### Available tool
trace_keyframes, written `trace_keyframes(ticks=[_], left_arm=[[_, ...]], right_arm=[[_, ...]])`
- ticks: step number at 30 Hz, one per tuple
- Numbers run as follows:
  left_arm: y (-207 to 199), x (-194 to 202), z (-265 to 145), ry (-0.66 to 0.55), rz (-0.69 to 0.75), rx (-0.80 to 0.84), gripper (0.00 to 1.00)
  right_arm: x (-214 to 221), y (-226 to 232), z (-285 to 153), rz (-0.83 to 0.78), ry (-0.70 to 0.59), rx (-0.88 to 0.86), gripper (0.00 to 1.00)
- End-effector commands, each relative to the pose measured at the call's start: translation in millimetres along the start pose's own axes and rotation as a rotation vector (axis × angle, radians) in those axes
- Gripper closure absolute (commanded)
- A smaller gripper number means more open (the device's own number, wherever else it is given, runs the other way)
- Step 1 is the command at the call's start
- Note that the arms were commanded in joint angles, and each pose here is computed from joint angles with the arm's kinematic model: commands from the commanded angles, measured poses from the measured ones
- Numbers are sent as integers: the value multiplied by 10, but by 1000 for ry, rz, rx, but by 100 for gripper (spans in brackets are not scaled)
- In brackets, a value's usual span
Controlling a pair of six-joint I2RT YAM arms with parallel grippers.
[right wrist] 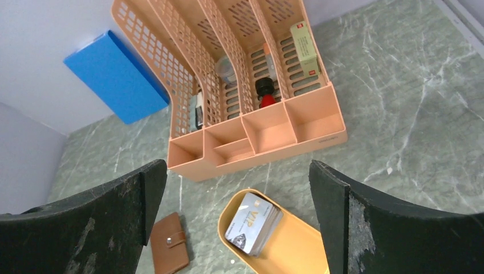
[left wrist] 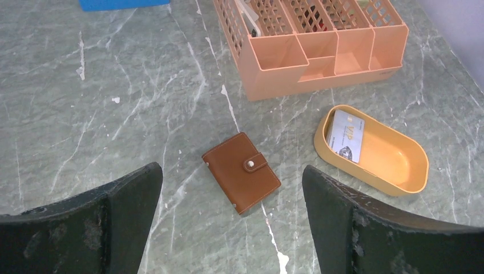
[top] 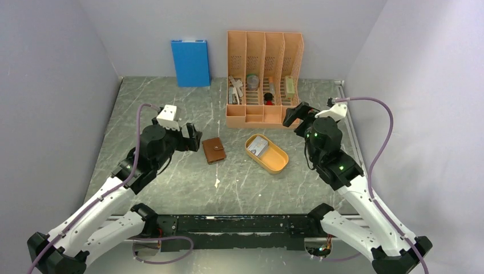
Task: Put the credit cards into the card holder
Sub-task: Move the card holder to the center of the board.
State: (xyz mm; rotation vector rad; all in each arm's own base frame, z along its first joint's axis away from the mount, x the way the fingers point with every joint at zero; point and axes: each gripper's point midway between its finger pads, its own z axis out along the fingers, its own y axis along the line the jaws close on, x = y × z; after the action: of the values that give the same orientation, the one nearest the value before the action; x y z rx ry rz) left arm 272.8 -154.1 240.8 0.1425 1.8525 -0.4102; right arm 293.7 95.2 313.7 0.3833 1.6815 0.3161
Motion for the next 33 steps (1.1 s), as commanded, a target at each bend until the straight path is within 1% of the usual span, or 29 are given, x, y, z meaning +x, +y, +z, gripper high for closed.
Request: trace_keyframes(ticks=[1, 7, 12, 15, 17, 19, 22, 26, 28, 30, 33], left_arm=[[-44, -63, -26, -34, 8, 26, 4], [-87, -94, -59, -70, 9, 61, 3], [-73, -92, -70, -77, 3, 56, 3], [-32, -82, -63, -76, -11, 31, 3], [-3, -73, -54, -75, -28, 11, 3], [6, -67, -51, -80, -41, 6, 3], [-11, -38, -45, -82, -55, 17, 3], [-32, -3, -42, -68, -64, 28, 3], [-35, 25, -33, -47, -57, 27, 3], [-43, 42, -23, -25, -49, 27, 3], [-36, 90, 3, 3, -40, 17, 3]], right_arm=[[-28, -84, 5, -20, -19, 47, 0], [-25, -47, -81, -42, -29, -25, 0], [-85, 35, -211, -90, -59, -131, 0], [-51, 113, -238, -121, -37, -182, 0], [11, 168, -223, -144, 4, -203, 1], [119, 204, -178, -167, 60, -208, 2], [375, 167, -67, -166, 159, -160, 3], [845, 165, 38, -130, 296, -154, 5], [1074, 173, 65, -106, 348, -170, 6], [1305, 106, 102, -94, 396, -149, 6], [1542, 40, 134, -86, 445, -129, 8]])
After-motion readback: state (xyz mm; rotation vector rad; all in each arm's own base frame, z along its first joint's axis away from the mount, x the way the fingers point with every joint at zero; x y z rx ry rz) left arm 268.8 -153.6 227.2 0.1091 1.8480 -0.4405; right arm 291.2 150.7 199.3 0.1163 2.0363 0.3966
